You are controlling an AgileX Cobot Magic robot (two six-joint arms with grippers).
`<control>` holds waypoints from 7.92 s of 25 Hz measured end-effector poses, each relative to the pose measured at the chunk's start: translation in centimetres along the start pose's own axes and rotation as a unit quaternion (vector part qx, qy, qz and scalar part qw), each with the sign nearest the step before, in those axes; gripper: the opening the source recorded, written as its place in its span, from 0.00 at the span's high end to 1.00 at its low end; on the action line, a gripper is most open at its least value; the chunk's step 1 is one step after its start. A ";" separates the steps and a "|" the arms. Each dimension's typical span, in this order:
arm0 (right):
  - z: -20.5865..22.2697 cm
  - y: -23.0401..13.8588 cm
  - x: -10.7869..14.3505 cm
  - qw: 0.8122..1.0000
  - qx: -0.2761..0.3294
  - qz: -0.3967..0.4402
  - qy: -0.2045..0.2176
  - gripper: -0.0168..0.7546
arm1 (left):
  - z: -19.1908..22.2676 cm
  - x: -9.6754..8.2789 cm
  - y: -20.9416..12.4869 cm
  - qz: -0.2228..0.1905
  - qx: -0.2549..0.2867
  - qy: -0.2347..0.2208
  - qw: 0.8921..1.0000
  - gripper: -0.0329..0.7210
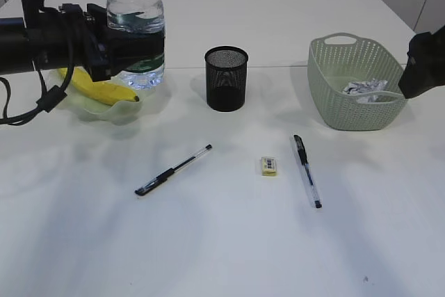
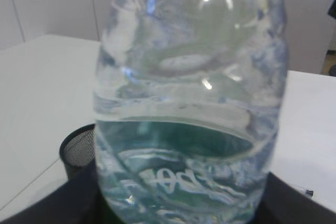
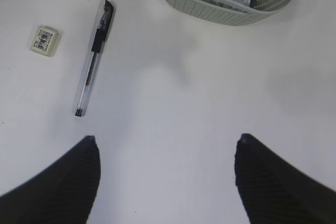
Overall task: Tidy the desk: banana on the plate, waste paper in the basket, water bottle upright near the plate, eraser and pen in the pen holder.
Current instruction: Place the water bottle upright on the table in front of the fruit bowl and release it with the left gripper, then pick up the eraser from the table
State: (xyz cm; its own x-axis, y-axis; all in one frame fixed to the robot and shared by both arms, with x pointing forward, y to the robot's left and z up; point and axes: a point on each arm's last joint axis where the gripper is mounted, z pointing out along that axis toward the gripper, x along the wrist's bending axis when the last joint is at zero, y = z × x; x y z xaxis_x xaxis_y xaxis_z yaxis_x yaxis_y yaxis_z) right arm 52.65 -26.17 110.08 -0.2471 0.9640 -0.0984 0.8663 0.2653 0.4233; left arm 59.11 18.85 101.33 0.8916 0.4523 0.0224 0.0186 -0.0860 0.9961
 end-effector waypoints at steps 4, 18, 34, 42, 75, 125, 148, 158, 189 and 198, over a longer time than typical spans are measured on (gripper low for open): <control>0.0 0.0 0.0 1.000 0.000 0.000 0.000 0.21 | 0.5 0.4 -1.6 -0.002 -0.015 -0.005 1.000 0.45; 0.0 0.0 0.0 1.000 0.000 0.000 0.000 0.21 | 1.6 2.4 -8.0 -0.017 0.008 0.042 0.999 0.45; 0.0 0.0 0.0 1.000 0.000 0.000 0.000 0.21 | 2.1 3.0 -12.9 -0.045 0.038 0.066 0.996 0.45; 0.0 0.0 0.0 1.000 0.000 0.000 0.000 0.21 | 2.1 3.2 -14.4 -0.062 0.043 0.083 0.994 0.45; 0.0 0.0 0.0 1.000 0.000 0.001 0.000 0.21 | 1.9 3.3 -15.5 -0.067 0.048 0.086 0.993 0.35; 0.0 -0.1 0.0 1.000 0.008 0.001 0.001 0.21 | -0.5 3.6 -3.2 -0.022 -0.023 0.092 0.995 0.17; 0.0 -0.1 0.1 1.000 0.007 0.005 0.005 0.21 | -7.5 -2.0 9.0 -0.115 0.124 0.234 0.957 0.17; -0.1 -0.1 1.3 0.997 0.008 0.042 0.071 0.21 | -8.6 -3.6 11.3 -0.128 0.088 0.243 0.958 0.23; 0.7 3.1 6.6 0.992 0.030 0.030 0.118 0.21 | -12.0 -8.1 5.0 -0.172 0.132 0.310 0.926 0.25; 3.9 6.8 7.0 0.990 0.064 0.061 0.113 0.21 | -12.0 -8.1 5.0 -0.172 0.131 0.310 0.926 0.25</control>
State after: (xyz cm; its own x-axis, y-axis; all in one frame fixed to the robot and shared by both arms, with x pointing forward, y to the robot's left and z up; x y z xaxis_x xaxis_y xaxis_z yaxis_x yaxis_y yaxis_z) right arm 58.52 -17.51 108.82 -0.2148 0.9641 0.1561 0.9400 0.1607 0.3009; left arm 46.55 25.41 107.15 0.3828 0.9087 -0.1663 0.4352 -0.0186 0.9001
